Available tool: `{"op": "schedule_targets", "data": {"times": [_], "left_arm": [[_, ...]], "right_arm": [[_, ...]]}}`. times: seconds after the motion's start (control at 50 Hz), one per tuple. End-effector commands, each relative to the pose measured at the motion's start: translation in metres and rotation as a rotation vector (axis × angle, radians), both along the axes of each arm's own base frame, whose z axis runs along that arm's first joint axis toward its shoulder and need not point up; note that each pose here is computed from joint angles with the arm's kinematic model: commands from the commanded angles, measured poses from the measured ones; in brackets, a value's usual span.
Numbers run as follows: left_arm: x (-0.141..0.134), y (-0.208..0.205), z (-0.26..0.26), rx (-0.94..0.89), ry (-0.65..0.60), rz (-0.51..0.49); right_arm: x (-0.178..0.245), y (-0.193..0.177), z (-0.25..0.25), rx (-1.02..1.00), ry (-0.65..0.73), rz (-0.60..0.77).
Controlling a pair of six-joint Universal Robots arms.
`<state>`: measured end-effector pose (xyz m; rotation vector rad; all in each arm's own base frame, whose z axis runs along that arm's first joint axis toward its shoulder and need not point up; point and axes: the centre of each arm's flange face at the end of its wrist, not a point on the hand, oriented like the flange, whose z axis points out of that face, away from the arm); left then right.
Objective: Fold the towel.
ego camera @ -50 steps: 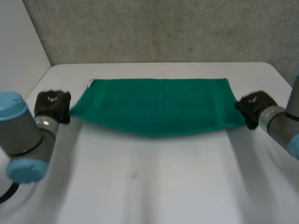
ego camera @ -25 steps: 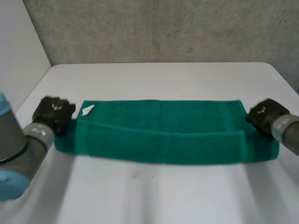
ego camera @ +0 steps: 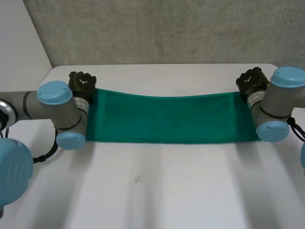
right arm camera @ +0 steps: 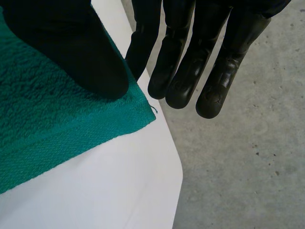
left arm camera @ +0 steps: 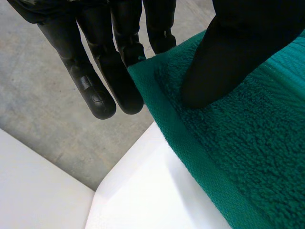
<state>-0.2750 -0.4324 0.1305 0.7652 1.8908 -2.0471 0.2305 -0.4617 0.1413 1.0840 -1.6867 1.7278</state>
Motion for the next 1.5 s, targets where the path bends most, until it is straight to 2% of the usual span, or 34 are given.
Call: {"op": "schedule_targets", "data": {"times": [0.02,0.18,0.3,0.38,0.48,0.6,0.78,1.06,1.2,1.26,1.42,1.5], "left_arm": [[-0.006,-0.009,-0.021,0.005,-0.005,-0.036],[-0.012,0.008,-0.03,0.053,-0.024,-0.099],[-0.01,0.02,0.004,-0.005,-0.015,-0.097],[-0.006,0.031,0.026,-0.034,-0.005,-0.094],[0.006,0.057,0.05,-0.022,0.009,-0.09],[0.021,0.087,0.053,0.046,0.054,-0.082],[0.035,0.122,0.035,0.191,0.2,-0.073],[0.036,0.129,0.027,0.223,0.208,-0.069],[0.037,0.128,0.027,0.222,0.208,-0.066],[0.038,0.129,0.027,0.227,0.207,-0.064],[0.04,0.134,0.023,0.244,0.202,-0.062],[0.043,0.137,0.025,0.242,0.203,-0.056]], "right_arm": [[0.004,-0.018,-0.014,-0.029,-0.005,-0.004],[0.012,-0.017,-0.014,-0.032,-0.041,-0.015],[0.007,-0.008,0.022,-0.025,-0.192,-0.024],[-0.001,0.018,0.065,0.006,-0.321,-0.014],[-0.006,0.048,0.083,0.069,-0.372,0.044],[-0.037,0.073,0.072,0.23,-0.37,0.012],[-0.065,0.094,0.029,0.441,-0.365,-0.083],[-0.078,0.075,-0.013,0.475,-0.39,-0.065],[-0.104,0.055,-0.016,0.44,-0.396,-0.142],[-0.131,0.047,-0.015,0.418,-0.398,-0.217],[-0.199,0.025,0.015,0.279,-0.297,-0.389],[-0.202,0.021,0.03,0.233,-0.209,-0.375]]}}
